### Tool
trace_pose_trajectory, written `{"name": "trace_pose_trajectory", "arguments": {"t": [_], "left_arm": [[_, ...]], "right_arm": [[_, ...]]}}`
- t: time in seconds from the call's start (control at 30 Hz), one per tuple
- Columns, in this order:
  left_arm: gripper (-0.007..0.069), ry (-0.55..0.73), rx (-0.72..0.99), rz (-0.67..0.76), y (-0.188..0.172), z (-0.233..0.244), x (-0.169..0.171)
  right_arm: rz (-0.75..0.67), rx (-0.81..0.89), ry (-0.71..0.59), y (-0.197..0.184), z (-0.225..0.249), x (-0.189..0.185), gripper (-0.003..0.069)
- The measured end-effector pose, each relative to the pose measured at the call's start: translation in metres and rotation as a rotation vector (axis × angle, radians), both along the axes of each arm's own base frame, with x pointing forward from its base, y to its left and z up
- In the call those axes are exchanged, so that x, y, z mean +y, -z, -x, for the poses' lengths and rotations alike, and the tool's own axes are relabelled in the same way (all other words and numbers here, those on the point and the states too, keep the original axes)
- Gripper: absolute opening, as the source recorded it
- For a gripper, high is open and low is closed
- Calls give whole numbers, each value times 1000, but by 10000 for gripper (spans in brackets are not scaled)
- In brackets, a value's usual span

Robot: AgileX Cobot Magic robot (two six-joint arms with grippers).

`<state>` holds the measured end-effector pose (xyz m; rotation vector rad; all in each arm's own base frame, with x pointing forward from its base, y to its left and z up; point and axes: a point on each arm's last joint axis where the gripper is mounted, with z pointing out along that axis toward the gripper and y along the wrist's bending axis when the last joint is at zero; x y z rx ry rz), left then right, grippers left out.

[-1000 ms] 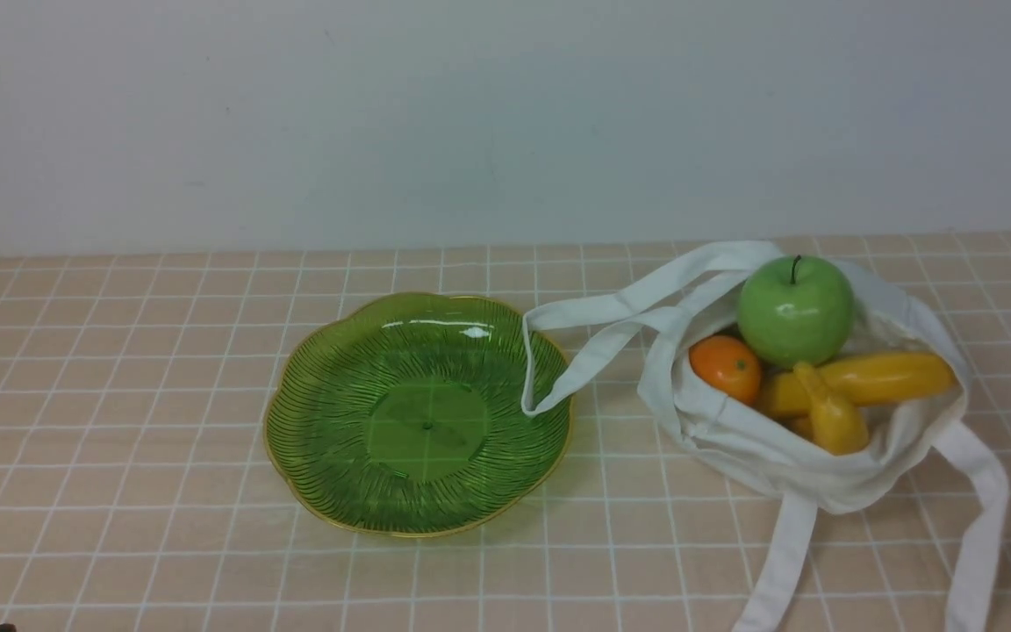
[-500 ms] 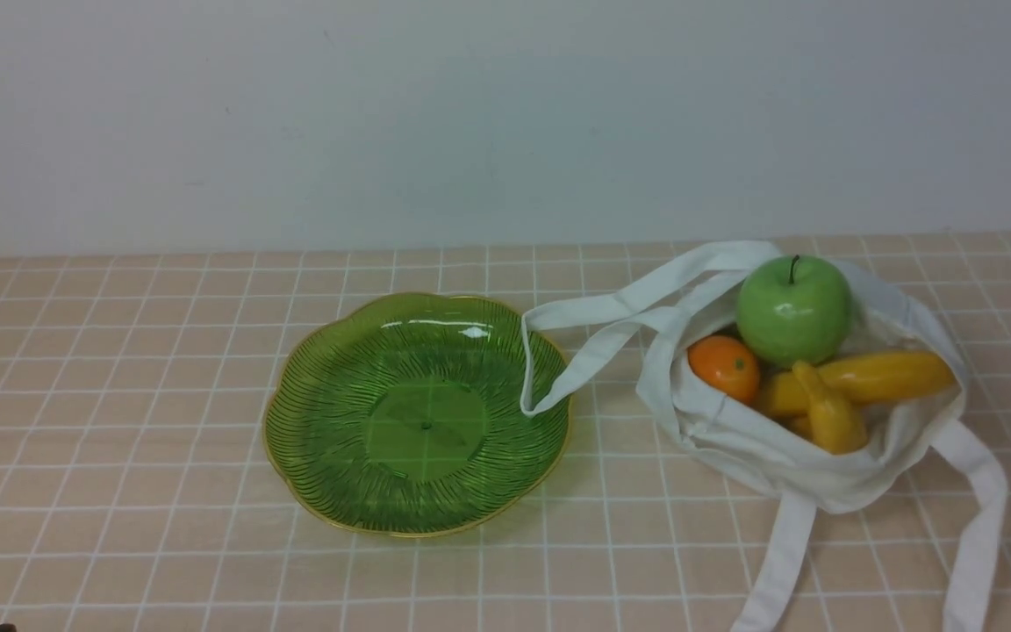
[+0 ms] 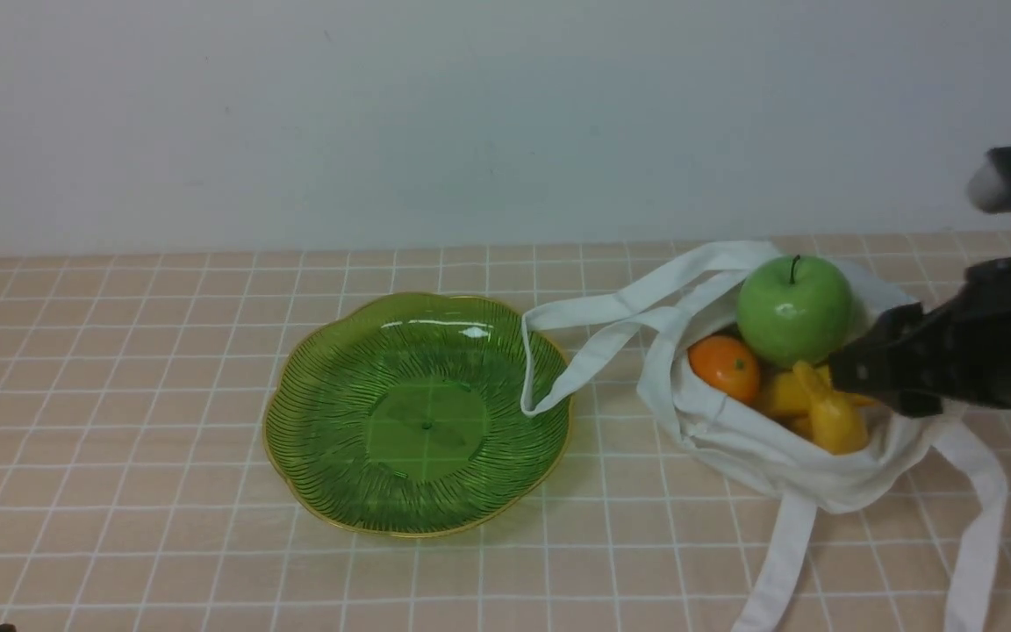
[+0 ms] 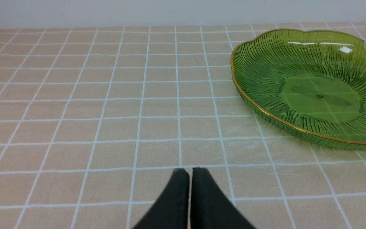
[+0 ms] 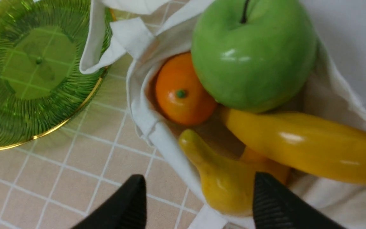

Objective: Take the fruit out of the bag on the brown coffee tablecloth and place them on the plate.
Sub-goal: 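Reach into the bag and grasp the banana with the right gripper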

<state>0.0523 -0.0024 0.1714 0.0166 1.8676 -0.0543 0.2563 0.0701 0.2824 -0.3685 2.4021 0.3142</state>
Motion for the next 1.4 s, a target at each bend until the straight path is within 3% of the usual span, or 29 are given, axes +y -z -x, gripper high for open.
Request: {"name": "trace_pose_trajectory", "arguments": {"t": [0.13, 0.3, 0.37, 0.47, 0.53, 0.67, 1.13, 1.4], "left_arm": [[-8, 0, 0, 0, 0, 0, 0], [-8, 0, 0, 0, 0, 0, 0], [-8, 0, 0, 0, 0, 0, 0], [-8, 0, 0, 0, 0, 0, 0], [-8, 0, 0, 0, 0, 0, 0], [-8, 0, 0, 0, 0, 0, 0], [-8, 0, 0, 0, 0, 0, 0], [-8, 0, 0, 0, 0, 0, 0]], "right_arm": [[31, 6, -22, 16, -15, 12, 554], [96, 21, -36, 40, -33, 16, 581], [104, 40, -32, 49, -38, 17, 556], [84, 66, 2, 55, -40, 17, 455], [70, 65, 21, 52, -40, 17, 299], [80, 36, 15, 36, -35, 15, 84], [77, -37, -20, -47, -13, 10, 82], [-8, -7, 18, -52, -8, 13, 82]]}}
